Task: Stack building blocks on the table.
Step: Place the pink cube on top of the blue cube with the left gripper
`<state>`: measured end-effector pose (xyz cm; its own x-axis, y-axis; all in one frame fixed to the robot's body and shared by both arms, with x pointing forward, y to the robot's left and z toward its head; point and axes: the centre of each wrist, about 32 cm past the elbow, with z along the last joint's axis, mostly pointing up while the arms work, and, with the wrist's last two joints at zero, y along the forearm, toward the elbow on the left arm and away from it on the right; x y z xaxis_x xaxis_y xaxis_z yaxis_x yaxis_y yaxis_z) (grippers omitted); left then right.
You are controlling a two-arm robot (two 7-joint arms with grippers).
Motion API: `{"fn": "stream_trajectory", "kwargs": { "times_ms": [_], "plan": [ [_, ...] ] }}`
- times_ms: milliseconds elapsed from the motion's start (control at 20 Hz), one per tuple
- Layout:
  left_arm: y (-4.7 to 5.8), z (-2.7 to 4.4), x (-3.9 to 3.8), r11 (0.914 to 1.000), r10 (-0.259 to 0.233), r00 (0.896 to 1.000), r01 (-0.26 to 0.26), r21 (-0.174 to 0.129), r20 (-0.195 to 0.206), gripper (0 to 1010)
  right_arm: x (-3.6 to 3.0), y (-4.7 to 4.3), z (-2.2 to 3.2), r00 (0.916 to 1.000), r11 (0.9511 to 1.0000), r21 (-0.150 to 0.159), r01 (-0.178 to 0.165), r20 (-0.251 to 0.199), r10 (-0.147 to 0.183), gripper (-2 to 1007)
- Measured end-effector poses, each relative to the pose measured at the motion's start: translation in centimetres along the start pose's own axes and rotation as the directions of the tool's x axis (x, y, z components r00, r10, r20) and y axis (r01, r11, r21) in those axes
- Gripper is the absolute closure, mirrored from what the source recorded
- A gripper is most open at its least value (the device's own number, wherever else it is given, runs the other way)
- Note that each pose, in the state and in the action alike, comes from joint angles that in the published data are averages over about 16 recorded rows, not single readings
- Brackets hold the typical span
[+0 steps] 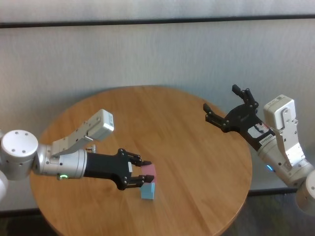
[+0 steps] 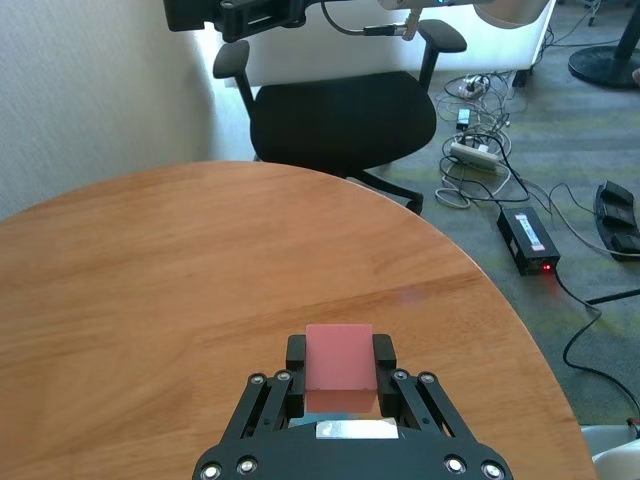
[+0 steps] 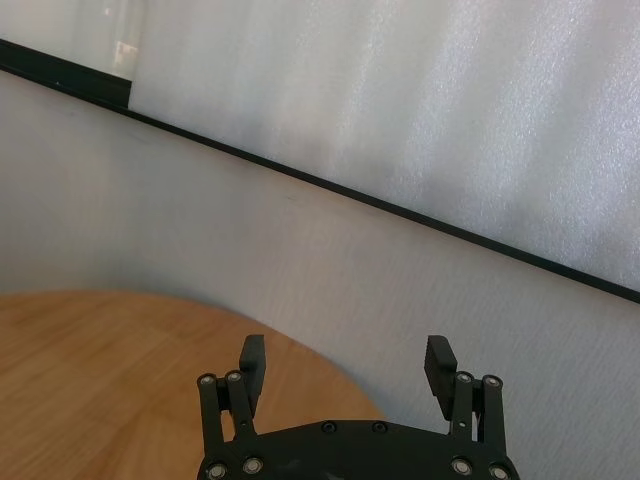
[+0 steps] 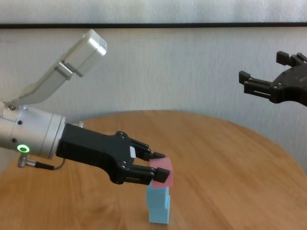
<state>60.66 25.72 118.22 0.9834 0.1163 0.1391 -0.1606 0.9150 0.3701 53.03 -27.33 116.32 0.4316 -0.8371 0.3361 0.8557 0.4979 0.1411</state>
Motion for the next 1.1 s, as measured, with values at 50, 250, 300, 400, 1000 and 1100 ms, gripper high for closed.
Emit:
{"fn": "stream_trajectory", "kwargs": {
  "times_ms": [50, 250, 300, 400, 1000, 1100],
  "plan": [
    [0.01, 0.06, 0.11, 1.0, -0.002, 1.0, 0.002, 0.002, 0.001, 609, 0.0, 0.0, 0.0, 1.0, 1.0, 0.0, 0.0, 0.0, 0.0, 0],
    [0.06, 0.21, 0.5, 0.9999, -0.01, 1.0, 0.01, 0.008, 0.0, 609, 0.0, 0.0, 0.0, 1.0, 1.0, 0.0, 0.0, 0.0, 0.0, 0],
    [0.08, 0.22, 0.58, 0.9999, -0.011, 1.0, 0.011, 0.009, -0.001, 609, 0.0, 0.0, 0.0, 1.0, 1.0, 0.0, 0.0, 0.0, 0.0, 0],
    [0.11, 0.22, 0.71, 0.9999, -0.013, 1.0, 0.013, 0.011, -0.004, 609, 0.0, 0.0, 0.0, 1.0, 1.0, 0.0, 0.0, 0.0, 0.0, 0],
    [0.17, -0.18, 1.04, 0.9996, -0.024, 0.999, 0.024, 0.014, -0.025, 609, 0.0, 0.0, 0.0, 1.0, 1.0, 0.0, 0.0, 0.0, 0.0, 0],
    [0.16, -0.25, 1.08, 0.9996, -0.025, 0.999, 0.026, 0.014, -0.027, 609, 0.0, 0.0, 0.0, 1.0, 1.0, 0.0, 0.0, 0.0, 0.0, 0]
  ]
}}
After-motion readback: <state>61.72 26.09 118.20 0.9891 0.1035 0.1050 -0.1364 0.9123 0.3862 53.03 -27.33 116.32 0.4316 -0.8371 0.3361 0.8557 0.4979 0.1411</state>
